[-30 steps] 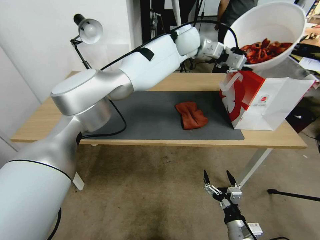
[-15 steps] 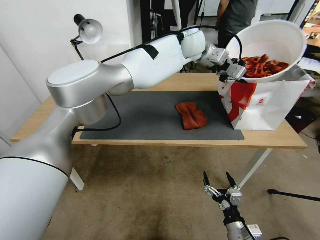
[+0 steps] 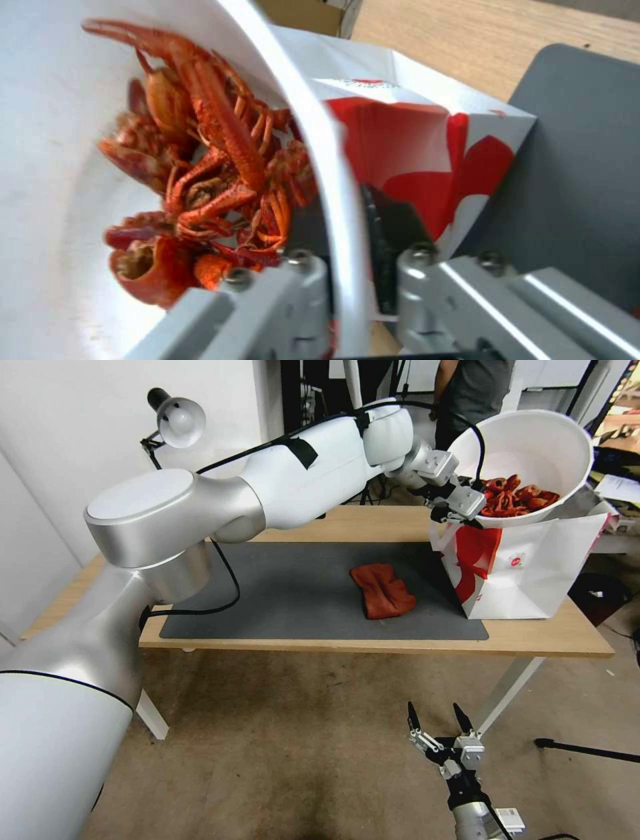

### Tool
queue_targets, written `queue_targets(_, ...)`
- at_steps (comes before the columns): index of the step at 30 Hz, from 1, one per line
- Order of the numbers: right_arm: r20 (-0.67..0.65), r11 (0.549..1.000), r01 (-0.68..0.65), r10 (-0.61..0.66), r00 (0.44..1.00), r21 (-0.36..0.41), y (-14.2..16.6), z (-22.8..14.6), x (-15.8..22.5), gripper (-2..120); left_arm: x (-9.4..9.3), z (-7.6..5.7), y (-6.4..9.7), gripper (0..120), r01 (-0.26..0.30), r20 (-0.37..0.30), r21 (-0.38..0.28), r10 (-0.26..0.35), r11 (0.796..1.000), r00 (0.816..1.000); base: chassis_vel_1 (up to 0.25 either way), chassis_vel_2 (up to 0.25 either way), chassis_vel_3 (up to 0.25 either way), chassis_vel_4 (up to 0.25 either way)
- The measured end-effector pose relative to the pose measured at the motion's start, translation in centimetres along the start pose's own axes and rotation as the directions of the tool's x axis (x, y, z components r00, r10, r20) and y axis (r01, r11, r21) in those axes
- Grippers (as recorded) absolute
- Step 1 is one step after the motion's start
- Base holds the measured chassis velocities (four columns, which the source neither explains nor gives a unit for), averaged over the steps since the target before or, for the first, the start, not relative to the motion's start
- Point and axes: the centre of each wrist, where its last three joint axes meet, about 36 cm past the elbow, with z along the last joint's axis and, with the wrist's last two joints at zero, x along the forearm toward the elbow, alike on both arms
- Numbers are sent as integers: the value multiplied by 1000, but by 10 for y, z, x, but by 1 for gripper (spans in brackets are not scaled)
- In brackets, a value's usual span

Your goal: Sweep shrimp from table into container with towel, then put container into takeout bag.

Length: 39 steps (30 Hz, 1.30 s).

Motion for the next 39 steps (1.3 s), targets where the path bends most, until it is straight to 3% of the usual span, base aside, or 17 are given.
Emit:
queue_targets(13, -9, 1000, 1, -1, 1000, 2, -1, 4, -5, 100, -6, 1, -7, 62, 72, 10, 2, -72, 997, 997, 0, 0, 0, 0)
queue_targets(23, -14, 1000, 1, -1, 1000, 5, -2, 5, -10, 100, -13, -6, -10, 97, 91, 36, -5, -91, 996, 995, 0, 0, 0, 0)
queue_targets(32, -22, 1000, 3, -3, 1000, 0, 1, 8, -11, 100, -14, -8, -10, 100, 140, 54, 3, -140, 990, 989, 0, 0, 0, 0)
queue_targets(39, -26, 1000, 7, -7, 1000, 1, 2, 8, -12, 100, -15, -16, -7, 100, 167, 96, 32, -170, 985, 981, 0, 0, 0, 0)
